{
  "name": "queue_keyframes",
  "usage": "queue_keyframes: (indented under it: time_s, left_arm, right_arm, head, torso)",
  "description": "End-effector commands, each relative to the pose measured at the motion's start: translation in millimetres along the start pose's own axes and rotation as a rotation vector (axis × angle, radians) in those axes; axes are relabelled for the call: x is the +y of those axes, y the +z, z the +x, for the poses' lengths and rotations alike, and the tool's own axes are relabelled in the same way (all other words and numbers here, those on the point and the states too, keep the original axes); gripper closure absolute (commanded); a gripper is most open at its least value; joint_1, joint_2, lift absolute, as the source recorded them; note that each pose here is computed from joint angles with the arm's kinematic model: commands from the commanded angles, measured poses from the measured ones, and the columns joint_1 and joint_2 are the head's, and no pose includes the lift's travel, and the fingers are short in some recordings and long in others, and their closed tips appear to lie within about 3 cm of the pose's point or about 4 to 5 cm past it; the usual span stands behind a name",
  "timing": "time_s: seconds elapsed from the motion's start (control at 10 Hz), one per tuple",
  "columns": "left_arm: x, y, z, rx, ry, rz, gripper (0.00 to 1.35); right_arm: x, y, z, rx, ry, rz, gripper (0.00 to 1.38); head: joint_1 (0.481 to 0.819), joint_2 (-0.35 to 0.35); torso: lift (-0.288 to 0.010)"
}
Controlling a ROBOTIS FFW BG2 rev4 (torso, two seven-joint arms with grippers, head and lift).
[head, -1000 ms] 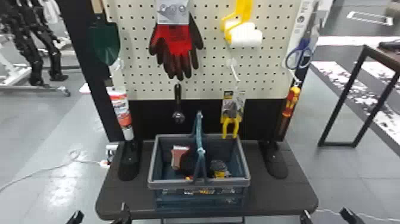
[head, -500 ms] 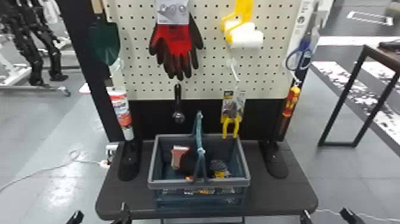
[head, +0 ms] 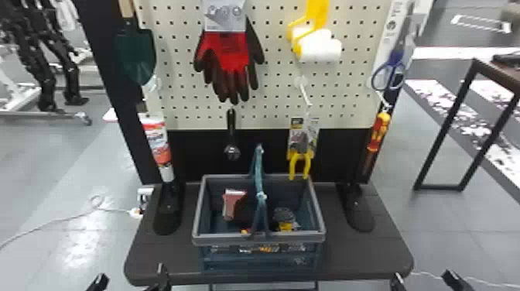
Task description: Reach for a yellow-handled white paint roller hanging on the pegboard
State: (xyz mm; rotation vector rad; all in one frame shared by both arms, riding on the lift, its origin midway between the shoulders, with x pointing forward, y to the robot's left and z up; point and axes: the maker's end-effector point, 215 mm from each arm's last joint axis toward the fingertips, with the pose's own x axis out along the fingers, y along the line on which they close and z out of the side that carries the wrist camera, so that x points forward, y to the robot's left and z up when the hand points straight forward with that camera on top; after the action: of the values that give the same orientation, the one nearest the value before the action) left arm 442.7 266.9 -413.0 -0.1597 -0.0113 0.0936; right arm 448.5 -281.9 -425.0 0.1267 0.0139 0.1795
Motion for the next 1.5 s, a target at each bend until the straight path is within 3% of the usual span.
queue_keyframes:
  time_s: [0.0, 1.4]
  left_arm:
    - [0.0, 0.0, 0.0, 0.000, 0.000, 0.000, 0.00]
    - [0.0, 0.0, 0.0, 0.000, 0.000, 0.000, 0.00]
  right_arm:
    - [1.3, -0.5, 0.1, -0.001, -0.002, 0.005, 0.00]
    - [1.3, -0.5, 0.1, -0.001, -0.002, 0.005, 0.00]
  head:
    - [0.549, 0.000]
    - [0.549, 0.000]
  torso:
    - [-0.100]
    - [-0.100]
